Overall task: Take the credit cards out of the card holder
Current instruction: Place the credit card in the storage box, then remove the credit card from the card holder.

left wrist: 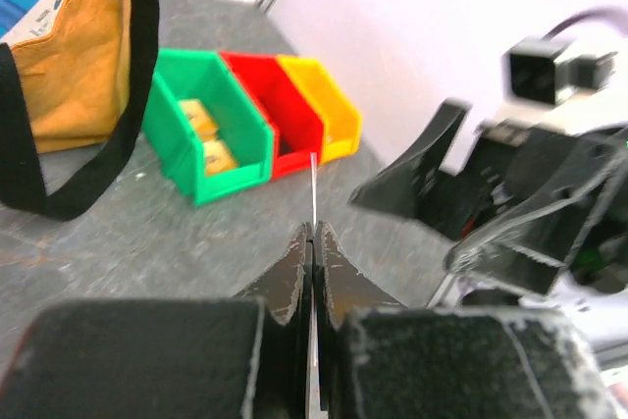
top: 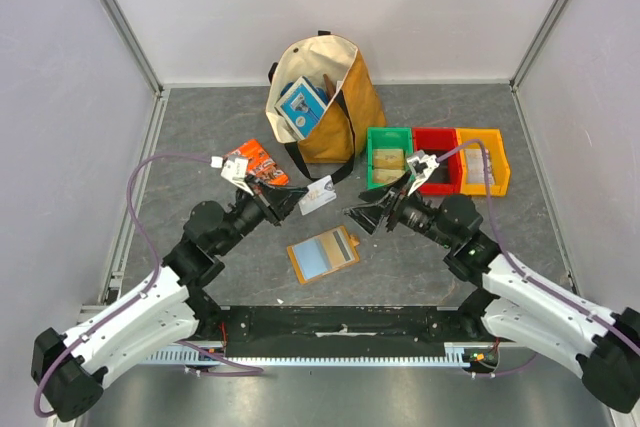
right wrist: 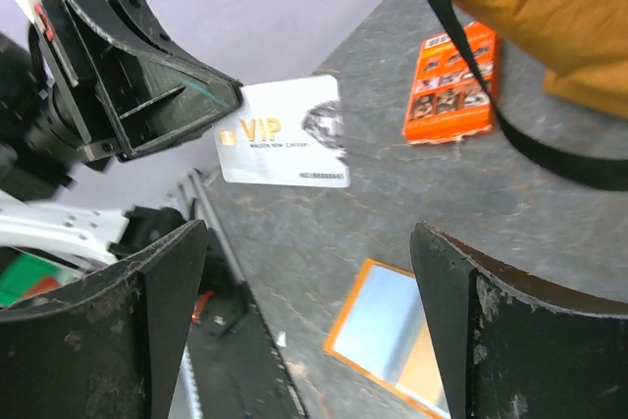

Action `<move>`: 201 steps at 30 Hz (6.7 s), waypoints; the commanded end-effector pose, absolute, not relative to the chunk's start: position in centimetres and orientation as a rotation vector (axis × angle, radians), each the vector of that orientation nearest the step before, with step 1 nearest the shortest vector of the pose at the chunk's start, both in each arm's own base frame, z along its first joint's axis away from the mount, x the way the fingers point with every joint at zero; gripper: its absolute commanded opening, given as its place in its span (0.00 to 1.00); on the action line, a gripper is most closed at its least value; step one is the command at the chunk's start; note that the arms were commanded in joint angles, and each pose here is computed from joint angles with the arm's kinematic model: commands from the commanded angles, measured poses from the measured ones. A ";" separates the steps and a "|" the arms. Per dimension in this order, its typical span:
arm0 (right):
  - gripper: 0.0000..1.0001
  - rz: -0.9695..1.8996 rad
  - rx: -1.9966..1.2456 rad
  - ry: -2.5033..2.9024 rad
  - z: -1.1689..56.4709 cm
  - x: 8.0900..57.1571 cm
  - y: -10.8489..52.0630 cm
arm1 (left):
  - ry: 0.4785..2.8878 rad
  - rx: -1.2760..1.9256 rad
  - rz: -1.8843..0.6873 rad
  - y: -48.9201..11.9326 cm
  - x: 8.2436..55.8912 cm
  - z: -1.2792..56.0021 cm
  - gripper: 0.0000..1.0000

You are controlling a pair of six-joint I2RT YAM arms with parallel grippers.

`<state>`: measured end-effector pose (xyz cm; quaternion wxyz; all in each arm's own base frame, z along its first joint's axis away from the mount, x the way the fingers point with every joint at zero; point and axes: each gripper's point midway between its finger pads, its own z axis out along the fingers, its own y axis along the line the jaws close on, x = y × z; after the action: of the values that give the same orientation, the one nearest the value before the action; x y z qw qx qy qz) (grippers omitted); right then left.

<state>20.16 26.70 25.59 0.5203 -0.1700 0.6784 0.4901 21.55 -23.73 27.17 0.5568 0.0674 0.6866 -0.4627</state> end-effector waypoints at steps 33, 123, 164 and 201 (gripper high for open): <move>0.20 1.660 -0.117 1.221 32.8 20.7 31.8 | 1.210 -0.310 -1.672 -23.7 20.9 32.6 0.02; 0.73 0.734 0.067 1.911 19.8 31.6 14.3 | 2.072 0.229 -0.772 -16.2 23.1 20.4 0.88; 0.48 0.928 -0.469 2.438 3.3 20.1 29.5 | 2.581 0.130 -0.852 -22.0 15.6 2.2 0.49; 0.41 1.308 -0.618 2.255 10.2 17.5 34.1 | 2.601 0.122 -0.843 -21.9 14.7 1.4 0.28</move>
<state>18.87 31.18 5.92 0.2310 -0.1876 0.8661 0.4015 15.34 -22.40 2.37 0.2128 0.0559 0.9231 -0.3154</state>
